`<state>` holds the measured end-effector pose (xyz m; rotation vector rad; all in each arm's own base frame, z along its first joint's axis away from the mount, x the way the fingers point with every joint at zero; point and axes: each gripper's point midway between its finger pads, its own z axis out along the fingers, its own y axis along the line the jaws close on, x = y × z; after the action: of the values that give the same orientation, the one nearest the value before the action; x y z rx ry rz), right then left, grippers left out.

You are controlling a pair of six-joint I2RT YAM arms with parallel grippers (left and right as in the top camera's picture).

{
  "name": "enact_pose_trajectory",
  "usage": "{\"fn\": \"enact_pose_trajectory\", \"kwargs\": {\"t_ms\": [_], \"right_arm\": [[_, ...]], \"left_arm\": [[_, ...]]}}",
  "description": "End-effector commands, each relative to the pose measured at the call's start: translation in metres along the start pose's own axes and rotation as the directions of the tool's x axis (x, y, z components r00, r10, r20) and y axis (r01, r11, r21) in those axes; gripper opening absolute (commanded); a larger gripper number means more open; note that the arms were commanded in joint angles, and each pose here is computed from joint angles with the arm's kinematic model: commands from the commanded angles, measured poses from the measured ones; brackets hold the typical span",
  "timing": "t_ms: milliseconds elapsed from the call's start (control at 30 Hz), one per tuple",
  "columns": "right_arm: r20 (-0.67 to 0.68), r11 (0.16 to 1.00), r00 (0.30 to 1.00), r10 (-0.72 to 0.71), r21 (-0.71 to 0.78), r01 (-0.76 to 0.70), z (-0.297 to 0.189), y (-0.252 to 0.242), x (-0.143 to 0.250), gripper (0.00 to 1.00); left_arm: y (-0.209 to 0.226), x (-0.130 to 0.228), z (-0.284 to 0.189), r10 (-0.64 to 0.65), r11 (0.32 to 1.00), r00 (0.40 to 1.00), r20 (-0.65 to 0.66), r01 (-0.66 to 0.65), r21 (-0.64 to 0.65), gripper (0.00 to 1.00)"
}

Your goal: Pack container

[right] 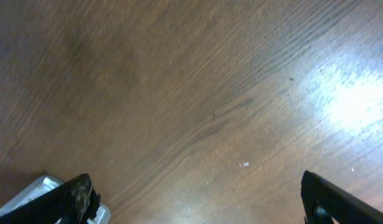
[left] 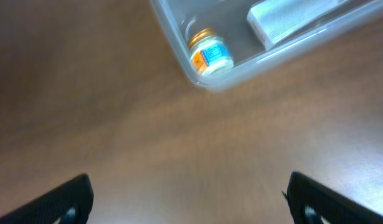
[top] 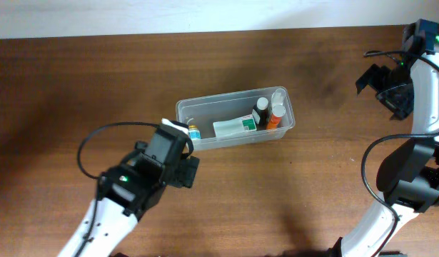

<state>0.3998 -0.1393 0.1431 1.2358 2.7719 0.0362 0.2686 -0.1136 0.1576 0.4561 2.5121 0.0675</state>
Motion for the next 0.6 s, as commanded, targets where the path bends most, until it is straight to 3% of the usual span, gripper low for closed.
{"fn": "enact_pose_trajectory", "kwargs": {"t_ms": [0, 233, 567], "right_arm": [[0.018, 1.000, 1.000, 0.008, 0.004, -0.008, -0.005, -0.001, -0.001, 0.98], [0.018, 1.000, 1.000, 0.008, 0.004, -0.008, -0.005, -0.001, -0.001, 0.98], [0.018, 1.000, 1.000, 0.008, 0.004, -0.008, -0.005, -0.001, -0.001, 0.98]], "left_arm": [[0.000, 0.018, 0.017, 0.104, 0.995, 0.993, 0.049, -0.103, -0.012, 0.99], [0.010, 0.049, 0.047, 0.007, 1.000, 0.971, 0.241, -0.002, -0.021, 1.00], [0.028, 0.077, 0.053, -0.116, 0.992, 0.857, 0.502, 0.124, 0.017, 0.99]]}}
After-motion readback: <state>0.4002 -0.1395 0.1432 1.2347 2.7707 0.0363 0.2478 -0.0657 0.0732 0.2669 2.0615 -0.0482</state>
